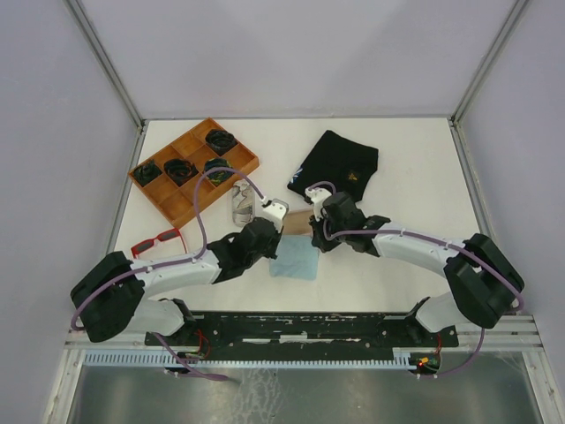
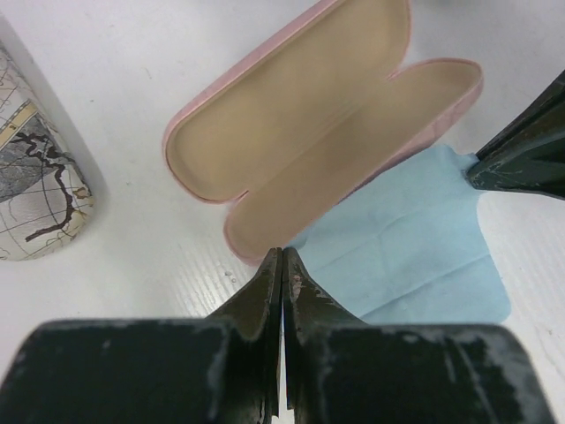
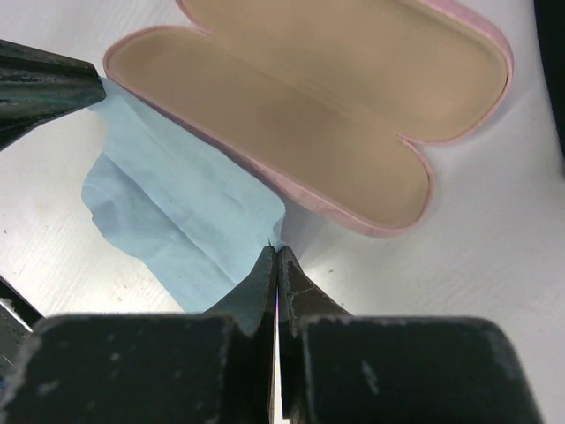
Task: Organize the sunglasses
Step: Fold the glasses cleaning cloth at the center of the board.
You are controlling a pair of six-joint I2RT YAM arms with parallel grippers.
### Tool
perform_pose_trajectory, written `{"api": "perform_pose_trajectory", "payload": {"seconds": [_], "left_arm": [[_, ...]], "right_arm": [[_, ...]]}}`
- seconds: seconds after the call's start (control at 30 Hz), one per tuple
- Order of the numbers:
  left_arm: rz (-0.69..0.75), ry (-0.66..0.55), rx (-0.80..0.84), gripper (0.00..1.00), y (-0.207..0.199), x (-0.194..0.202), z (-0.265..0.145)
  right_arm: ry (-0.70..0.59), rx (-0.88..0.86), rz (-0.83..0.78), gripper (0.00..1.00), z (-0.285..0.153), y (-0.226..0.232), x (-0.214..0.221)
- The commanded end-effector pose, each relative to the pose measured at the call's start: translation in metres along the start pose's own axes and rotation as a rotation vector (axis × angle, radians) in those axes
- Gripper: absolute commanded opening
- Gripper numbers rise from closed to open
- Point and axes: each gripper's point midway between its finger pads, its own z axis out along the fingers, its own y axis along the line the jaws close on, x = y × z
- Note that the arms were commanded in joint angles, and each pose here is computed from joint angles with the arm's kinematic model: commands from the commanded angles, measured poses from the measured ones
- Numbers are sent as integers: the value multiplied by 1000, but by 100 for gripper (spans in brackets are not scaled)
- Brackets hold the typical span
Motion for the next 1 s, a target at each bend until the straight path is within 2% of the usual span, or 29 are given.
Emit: {"api": "perform_pose_trajectory", "payload": {"seconds": [0.0, 0.17, 0.4, 0.97], "left_arm": [[24, -76, -33, 3, 13, -20, -1], [47, -88, -14, 3, 12, -20, -2], [61, -112, 61, 3, 4, -10, -7], [69, -99, 148, 3, -8, 10, -5]], "right_arm": [[-129, -37, -51, 0, -1, 10, -45], [-134, -63, -85, 0, -3, 14, -48], [-96, -94, -133, 0, -3, 15, -26], [-68, -162, -127, 0, -1, 23, -4]]}}
